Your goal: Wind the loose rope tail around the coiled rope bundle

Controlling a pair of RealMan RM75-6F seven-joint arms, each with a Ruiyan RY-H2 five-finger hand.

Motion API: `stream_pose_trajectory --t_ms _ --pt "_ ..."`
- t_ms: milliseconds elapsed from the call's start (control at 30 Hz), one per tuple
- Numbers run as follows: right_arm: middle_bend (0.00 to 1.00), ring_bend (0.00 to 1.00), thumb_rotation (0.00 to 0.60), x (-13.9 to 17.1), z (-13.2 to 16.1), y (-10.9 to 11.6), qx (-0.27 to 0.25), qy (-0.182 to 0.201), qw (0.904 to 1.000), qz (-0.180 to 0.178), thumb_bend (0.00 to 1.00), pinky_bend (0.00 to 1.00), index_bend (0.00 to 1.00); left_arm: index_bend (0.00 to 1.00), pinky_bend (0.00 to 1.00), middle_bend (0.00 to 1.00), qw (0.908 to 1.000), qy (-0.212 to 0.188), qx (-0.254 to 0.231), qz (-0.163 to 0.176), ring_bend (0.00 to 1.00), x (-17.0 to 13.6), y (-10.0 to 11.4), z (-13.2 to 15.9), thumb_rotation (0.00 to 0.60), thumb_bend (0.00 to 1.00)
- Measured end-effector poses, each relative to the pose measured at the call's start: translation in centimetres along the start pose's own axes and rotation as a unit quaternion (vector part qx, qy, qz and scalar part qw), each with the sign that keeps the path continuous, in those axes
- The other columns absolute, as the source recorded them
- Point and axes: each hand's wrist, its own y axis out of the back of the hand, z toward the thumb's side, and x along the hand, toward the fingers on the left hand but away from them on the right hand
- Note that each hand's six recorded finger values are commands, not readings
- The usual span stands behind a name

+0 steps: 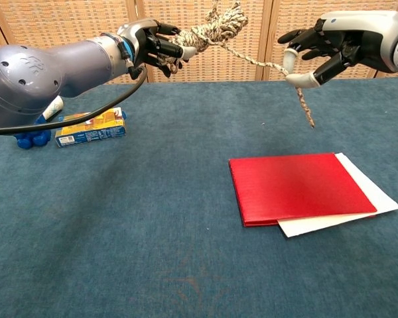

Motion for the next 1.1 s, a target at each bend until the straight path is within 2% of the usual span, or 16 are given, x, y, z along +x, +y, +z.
stream_pose_trajectory --t_ms 267,333,400,467,533,733,900,1100 --pt "0.0 0.0 0.6 -0.1 -0.3 0.1 -0.003 -0.007 1.0 0.004 0.49 0.0 0.73 0.81 0.63 0.62 1.0 -0.003 0.005 -0.006 0.53 -0.2 -0.1 0.1 0.6 0.56" --pt "0.0 0.0 0.6 -0.1 -0.4 0.1 -0.004 -0.009 0.9999 0.008 0.4 0.0 0.62 0.81 0.63 0.62 0.9999 -0.007 0.005 -0.009 0.53 -0.4 -0.2 0.3 0.6 0.56" --pt "0.0 0.0 0.6 0.1 -0.7 0.2 -0.003 -0.012 0.9998 0.016 0.17 0.0 0.35 0.81 0.63 0.61 0.9998 -0.015 0.012 -0.011 0.53 -0.6 -0.1 0.6 0.6 0.56" --pt "0.0 0.0 0.6 0.3 -1.0 0.5 -0.005 -0.015 0.9997 0.02 0.04 0.0 0.17 0.81 0.63 0.62 0.9994 -0.026 0.019 -0.012 0.53 -0.9 0.0 1.1 0.6 0.56" --pt "0.0 0.0 0.6 0.8 -1.4 1.0 -0.002 -0.017 0.9997 0.02 0.0 0.0 0.07 0.81 0.63 0.62 0.9991 -0.035 0.021 -0.013 0.53 -1.2 0.2 1.6 0.6 0.56" --pt "0.0 0.0 0.6 2.8 -3.0 2.7 0.024 -0.02 0.9995 0.003 0.0 0.0 0.04 0.81 0.63 0.62 0.9977 -0.061 0.025 -0.012 0.53 -2.3 1.2 3.3 0.6 0.56" --pt "0.0 0.0 0.6 5.2 -5.5 4.6 0.063 -0.031 0.9972 -0.028 0.0 0.0 0.04 0.81 0.63 0.62 0.9963 -0.081 0.025 -0.015 0.53 -3.4 1.7 4.7 0.6 0.56" --pt "0.0 0.0 0.6 7.9 -10.5 6.6 0.147 -0.054 0.9852 -0.068 0.0 0.0 0.04 0.81 0.63 0.61 0.9943 -0.1 0.034 -0.012 0.53 -5.0 2.7 6.3 0.6 0.56"
